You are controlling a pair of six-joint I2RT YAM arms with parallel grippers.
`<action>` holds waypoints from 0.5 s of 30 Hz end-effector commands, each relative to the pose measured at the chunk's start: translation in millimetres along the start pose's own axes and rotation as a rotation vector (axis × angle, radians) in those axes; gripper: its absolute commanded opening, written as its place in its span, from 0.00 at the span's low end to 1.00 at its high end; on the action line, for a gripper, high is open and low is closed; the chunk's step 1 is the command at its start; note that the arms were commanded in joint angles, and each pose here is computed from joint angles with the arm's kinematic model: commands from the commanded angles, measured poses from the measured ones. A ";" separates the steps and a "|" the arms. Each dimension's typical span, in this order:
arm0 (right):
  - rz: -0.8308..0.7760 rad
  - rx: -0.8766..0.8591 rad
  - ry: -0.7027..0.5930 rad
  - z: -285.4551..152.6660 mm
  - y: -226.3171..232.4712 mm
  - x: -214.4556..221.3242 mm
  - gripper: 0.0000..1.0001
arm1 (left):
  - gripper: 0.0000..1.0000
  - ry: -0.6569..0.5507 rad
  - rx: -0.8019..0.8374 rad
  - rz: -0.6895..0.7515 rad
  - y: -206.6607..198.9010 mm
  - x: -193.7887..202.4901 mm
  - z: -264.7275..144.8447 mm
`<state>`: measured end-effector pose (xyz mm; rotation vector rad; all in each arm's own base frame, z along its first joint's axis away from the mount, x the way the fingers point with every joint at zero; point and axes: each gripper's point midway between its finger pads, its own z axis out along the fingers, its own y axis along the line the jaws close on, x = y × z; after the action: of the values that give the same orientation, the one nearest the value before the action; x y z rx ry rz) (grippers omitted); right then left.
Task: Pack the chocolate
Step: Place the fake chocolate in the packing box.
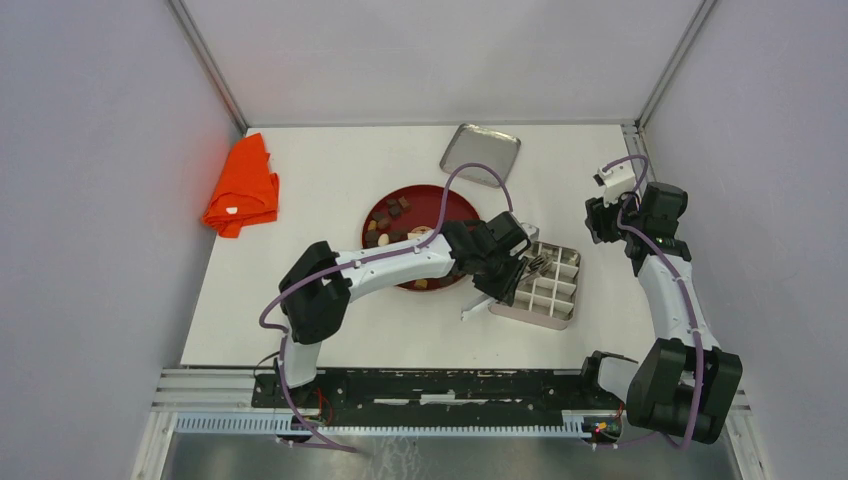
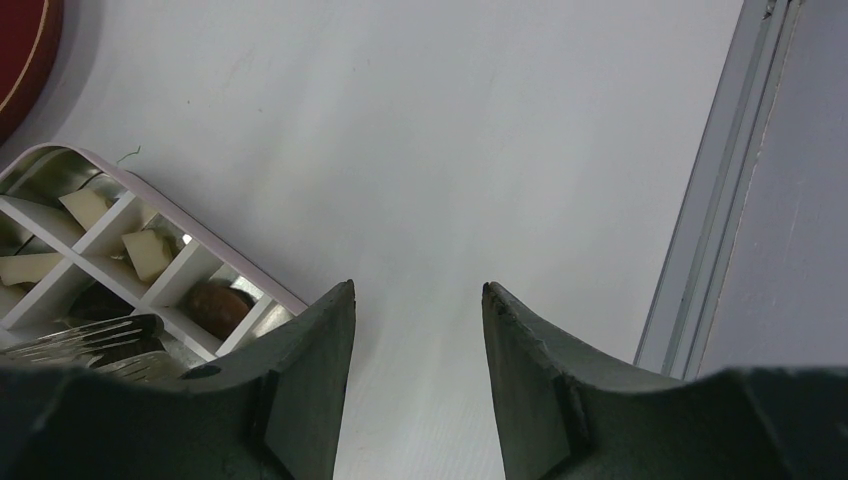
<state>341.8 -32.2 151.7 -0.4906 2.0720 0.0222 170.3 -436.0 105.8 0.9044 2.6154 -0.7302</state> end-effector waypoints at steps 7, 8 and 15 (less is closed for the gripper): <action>-0.016 -0.002 -0.034 -2.6 -1.1 -10.0 0.56 | 0.41 -0.049 0.025 0.055 -11.8 -17.6 -3.9; -0.015 -0.001 -0.033 -2.5 -1.4 -9.9 0.56 | 0.41 -0.050 0.026 0.055 -12.0 -17.8 -3.9; -0.019 -0.006 -0.033 -2.5 -0.5 -10.0 0.56 | 0.39 -0.117 0.068 0.055 -24.4 -28.9 -23.6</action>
<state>341.7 -31.1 151.8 -0.4968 2.0695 0.0268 170.4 -437.6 102.9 0.9090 2.6190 -0.7266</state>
